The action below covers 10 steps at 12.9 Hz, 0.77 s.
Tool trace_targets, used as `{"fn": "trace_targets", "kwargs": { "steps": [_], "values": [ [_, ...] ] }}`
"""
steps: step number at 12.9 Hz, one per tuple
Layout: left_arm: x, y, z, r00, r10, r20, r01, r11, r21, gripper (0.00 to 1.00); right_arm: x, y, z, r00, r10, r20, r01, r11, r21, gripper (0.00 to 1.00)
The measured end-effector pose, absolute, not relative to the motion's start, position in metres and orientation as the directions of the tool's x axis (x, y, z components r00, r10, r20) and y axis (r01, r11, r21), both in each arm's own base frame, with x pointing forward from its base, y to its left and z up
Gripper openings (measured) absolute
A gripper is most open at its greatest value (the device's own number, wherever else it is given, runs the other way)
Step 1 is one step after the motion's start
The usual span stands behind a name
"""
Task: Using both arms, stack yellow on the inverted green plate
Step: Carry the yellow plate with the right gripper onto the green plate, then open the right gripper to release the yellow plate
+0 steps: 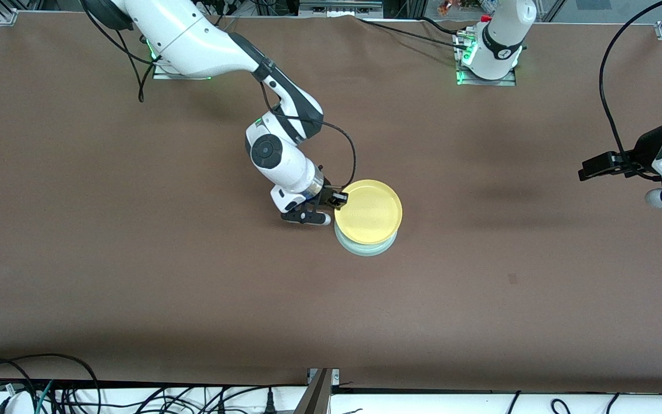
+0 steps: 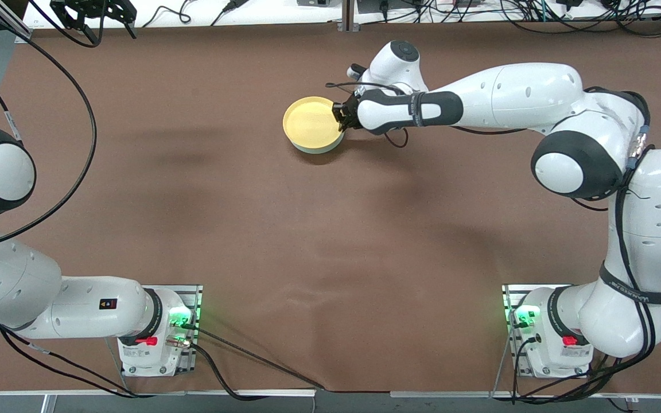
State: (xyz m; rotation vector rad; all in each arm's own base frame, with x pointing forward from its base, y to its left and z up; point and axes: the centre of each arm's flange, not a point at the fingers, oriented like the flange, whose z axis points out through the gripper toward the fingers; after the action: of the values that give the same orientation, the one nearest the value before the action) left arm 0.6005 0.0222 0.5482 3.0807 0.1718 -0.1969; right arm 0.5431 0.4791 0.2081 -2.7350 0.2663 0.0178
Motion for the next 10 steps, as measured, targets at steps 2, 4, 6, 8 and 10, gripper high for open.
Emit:
{"fn": "trace_targets", "kwargs": {
  "steps": [2,4,6,8,10],
  "values": [
    [0.601,0.027,0.547,0.985,0.115,-0.132,0.121,-0.992,0.042,1.0,0.546,0.478,0.206,0.981,-0.187,-0.045,-0.19,-0.905,-0.38,0.03],
    [0.602,0.028,0.547,0.985,0.116,-0.13,0.123,-0.992,0.042,1.0,0.552,0.475,0.209,0.98,-0.195,-0.035,-0.193,-0.904,-0.382,0.03],
    [0.602,0.027,0.548,0.985,0.116,-0.129,0.122,-0.992,0.043,1.0,0.552,0.474,0.209,0.98,-0.195,-0.035,-0.193,-0.904,-0.381,0.03],
    [0.602,0.027,0.548,0.985,0.115,-0.129,0.121,-0.992,0.043,1.0,0.554,0.474,0.208,0.979,-0.2,-0.025,-0.194,-0.9,-0.39,0.1],
    [0.602,0.026,0.548,0.985,0.113,-0.129,0.119,-0.992,0.043,1.0,0.554,0.476,0.21,0.979,-0.205,-0.007,-0.19,-0.894,-0.405,0.32]
  ]
}}
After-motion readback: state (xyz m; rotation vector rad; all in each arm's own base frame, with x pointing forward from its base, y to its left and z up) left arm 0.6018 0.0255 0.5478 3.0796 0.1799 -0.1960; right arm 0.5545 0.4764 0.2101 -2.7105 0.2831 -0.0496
